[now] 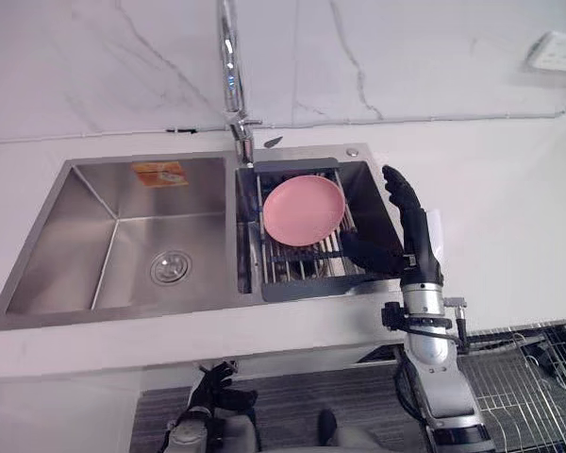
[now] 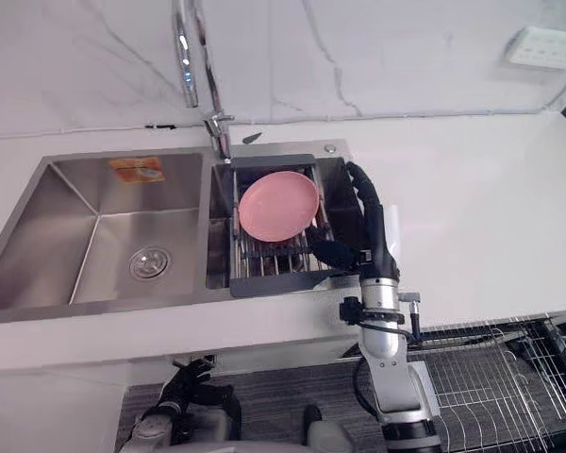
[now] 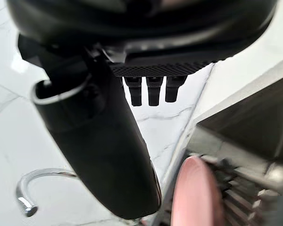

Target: Walk over to the sink, pick up the cup, carry it to the dishwasher, place the cup inside the dishwasher, then close the dishwasher door

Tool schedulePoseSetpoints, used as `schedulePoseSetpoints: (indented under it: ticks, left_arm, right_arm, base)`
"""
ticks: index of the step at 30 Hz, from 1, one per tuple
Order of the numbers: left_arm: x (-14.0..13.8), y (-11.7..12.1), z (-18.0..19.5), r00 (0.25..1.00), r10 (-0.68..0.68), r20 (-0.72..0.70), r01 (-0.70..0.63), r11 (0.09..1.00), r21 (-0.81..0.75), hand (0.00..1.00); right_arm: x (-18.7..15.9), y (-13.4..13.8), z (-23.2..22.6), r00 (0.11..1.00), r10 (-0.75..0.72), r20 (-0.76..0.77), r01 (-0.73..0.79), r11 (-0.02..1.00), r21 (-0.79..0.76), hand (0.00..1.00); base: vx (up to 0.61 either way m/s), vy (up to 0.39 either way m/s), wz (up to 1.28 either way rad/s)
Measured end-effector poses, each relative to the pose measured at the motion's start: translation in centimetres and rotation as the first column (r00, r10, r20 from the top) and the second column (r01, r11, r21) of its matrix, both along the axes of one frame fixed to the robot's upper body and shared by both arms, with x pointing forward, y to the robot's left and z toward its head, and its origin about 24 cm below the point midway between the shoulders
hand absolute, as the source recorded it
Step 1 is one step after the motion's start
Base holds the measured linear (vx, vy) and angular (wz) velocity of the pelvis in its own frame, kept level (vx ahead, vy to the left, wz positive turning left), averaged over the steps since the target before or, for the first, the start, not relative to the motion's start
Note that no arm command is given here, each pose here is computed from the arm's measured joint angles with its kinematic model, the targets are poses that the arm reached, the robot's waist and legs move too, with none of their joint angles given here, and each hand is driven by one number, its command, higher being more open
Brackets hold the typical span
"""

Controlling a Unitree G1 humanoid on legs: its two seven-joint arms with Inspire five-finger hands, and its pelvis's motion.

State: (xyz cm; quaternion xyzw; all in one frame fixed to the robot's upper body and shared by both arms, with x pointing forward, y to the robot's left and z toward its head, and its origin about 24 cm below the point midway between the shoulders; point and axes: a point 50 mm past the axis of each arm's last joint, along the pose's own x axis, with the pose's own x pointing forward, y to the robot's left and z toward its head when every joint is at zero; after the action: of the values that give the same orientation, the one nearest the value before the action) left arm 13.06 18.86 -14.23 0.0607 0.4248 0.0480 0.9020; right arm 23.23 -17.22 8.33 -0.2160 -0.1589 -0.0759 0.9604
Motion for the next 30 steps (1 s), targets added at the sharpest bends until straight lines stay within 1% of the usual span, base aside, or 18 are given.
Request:
schedulePoseSetpoints:
  ticks: [3, 4, 10, 16, 19, 24, 30]
  left_arm:
    - [-0.3, -0.1, -0.2, 1.000, 0.016, -0.010, -0.016, 1.000, 0.005, 0.90]
    - [-1.1, -0.1, -0.6, 0.999, 0.025, -0.040, -0.025, 1.000, 0.004, 0.90]
    - [-1.2, -0.1, -0.7, 0.999, 0.027, -0.044, -0.027, 1.000, 0.004, 0.90]
    - [-1.5, 0.1, -0.9, 0.996, 0.050, -0.079, -0.050, 0.999, 0.004, 0.90]
    - [-1.6, 0.1, -1.0, 0.995, 0.050, -0.088, -0.049, 0.999, 0.008, 0.90]
    - [-1.6, 0.0, -0.9, 0.996, 0.025, -0.080, -0.023, 1.000, 0.020, 0.90]
    - [-1.6, 0.0, -0.9, 0.997, 0.024, -0.077, -0.023, 1.000, 0.020, 0.90]
  right_arm:
    - [-0.4, -0.5, -0.7, 0.999, -0.001, -0.038, -0.001, 0.999, -0.032, 0.90]
    - [-0.7, 0.2, -2.2, 0.991, 0.058, -0.119, -0.070, 0.993, -0.094, 0.90]
    - [-0.7, 0.3, -2.3, 0.990, 0.056, -0.126, -0.068, 0.994, -0.090, 0.90]
    - [-1.0, 0.4, -4.5, 0.974, 0.010, -0.225, -0.020, 0.999, -0.045, 0.90]
    - [-1.4, -0.1, -5.0, 0.967, -0.028, -0.252, 0.012, 0.998, -0.066, 0.90]
    - [-1.4, -1.5, -4.9, 0.963, -0.095, -0.252, 0.067, 0.991, -0.118, 0.90]
    - [-1.2, -2.1, -4.5, 0.966, -0.102, -0.239, 0.061, 0.983, -0.173, 0.90]
  base:
    - [0.05, -0.030, -0.01]
    - [0.00, 0.000, 0.00]
    - [0.00, 0.000, 0.00]
    - [0.00, 0.000, 0.00]
    - [-0.05, -0.011, 0.01]
    - [-0.05, 0.002, 0.10]
    - [-0.03, -0.006, 0.06]
